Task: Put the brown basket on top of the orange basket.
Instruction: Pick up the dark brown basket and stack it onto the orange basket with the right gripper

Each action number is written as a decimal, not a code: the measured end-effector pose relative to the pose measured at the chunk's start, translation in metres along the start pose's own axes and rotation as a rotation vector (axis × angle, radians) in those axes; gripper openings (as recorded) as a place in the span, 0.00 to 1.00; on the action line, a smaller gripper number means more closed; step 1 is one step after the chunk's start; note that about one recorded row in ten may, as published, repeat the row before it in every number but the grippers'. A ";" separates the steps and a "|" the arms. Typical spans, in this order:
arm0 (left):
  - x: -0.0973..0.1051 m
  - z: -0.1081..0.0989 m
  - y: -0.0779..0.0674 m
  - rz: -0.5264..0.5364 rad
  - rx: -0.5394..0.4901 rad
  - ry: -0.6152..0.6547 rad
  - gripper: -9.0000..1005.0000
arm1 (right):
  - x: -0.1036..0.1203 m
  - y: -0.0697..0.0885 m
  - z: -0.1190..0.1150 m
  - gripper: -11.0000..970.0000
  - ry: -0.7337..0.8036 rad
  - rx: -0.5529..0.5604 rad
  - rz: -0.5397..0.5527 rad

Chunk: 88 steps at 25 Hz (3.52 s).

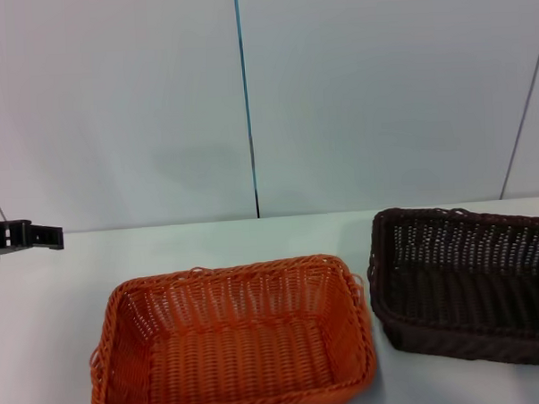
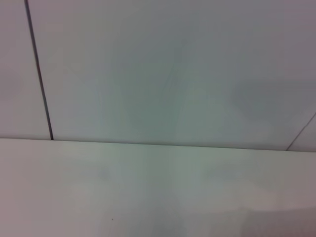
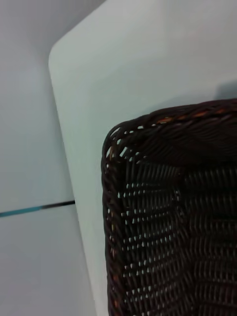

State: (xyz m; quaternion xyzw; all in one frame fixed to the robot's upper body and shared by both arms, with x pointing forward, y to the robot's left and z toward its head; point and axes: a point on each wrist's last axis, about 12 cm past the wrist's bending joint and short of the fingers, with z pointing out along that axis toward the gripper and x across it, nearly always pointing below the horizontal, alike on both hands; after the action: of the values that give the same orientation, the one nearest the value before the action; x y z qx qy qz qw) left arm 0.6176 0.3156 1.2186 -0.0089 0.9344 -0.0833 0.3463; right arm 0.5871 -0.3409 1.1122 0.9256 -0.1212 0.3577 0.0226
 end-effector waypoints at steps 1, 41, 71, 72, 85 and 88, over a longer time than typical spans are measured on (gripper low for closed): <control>0.000 0.000 0.000 0.001 0.000 0.000 0.92 | 0.000 0.002 0.002 0.71 0.000 -0.003 0.002; -0.001 0.005 -0.001 -0.021 -0.009 0.034 0.92 | 0.004 0.004 0.002 0.24 0.114 0.024 0.015; 0.033 0.014 0.029 -0.108 -0.076 -0.074 0.92 | 0.079 0.000 -0.101 0.20 0.233 0.007 -0.028; 0.034 0.014 0.029 -0.109 -0.078 -0.076 0.92 | 0.081 -0.001 -0.104 0.20 0.230 0.006 -0.034; 0.055 0.023 0.042 -0.150 -0.119 -0.110 0.92 | 0.112 -0.020 -0.170 0.20 0.199 -0.026 -0.086; 0.059 0.028 0.045 -0.151 -0.127 -0.111 0.92 | 0.117 -0.022 -0.182 0.20 0.206 -0.030 -0.087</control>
State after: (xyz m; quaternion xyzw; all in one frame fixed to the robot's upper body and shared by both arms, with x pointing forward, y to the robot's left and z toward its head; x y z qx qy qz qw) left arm 0.5927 0.3514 1.1524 -0.1057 0.9138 -0.0489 0.3892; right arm 0.5569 -0.3204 1.3262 0.8879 -0.0834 0.4479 0.0640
